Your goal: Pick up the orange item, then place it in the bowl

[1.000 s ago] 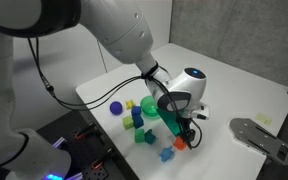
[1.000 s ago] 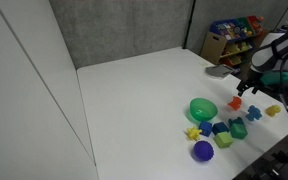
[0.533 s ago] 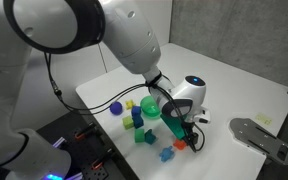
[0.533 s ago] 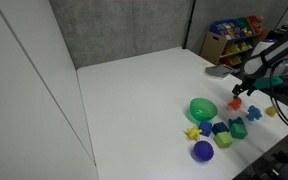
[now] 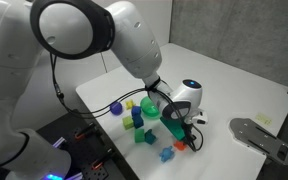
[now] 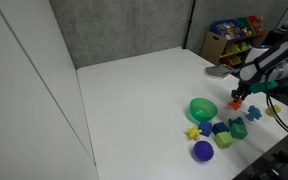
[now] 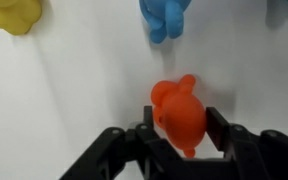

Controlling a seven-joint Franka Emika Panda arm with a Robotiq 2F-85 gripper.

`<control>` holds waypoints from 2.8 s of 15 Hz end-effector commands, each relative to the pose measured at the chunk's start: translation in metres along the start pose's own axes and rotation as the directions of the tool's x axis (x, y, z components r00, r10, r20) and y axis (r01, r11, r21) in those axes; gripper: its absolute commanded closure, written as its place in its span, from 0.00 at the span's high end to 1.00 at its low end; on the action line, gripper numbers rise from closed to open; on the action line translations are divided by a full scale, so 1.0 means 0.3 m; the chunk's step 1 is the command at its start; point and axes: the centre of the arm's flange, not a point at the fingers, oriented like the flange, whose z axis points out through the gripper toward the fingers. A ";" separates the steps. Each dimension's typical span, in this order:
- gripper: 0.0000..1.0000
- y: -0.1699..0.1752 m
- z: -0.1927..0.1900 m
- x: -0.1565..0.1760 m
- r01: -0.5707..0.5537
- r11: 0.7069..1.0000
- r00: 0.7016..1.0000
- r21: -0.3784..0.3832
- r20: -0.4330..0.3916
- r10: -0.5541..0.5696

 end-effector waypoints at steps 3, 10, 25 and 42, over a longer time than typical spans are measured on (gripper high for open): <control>0.12 -0.058 -0.140 0.020 -0.004 1.000 0.999 -0.010 -0.044 0.003; 0.08 -0.274 -0.446 -0.015 0.077 0.997 0.984 -0.001 -0.164 -0.076; 0.06 -0.686 -0.476 -0.207 0.324 0.945 0.939 0.047 -0.137 -0.315; 1.00 -0.487 -0.832 -0.300 0.254 0.960 0.965 0.120 0.035 -0.260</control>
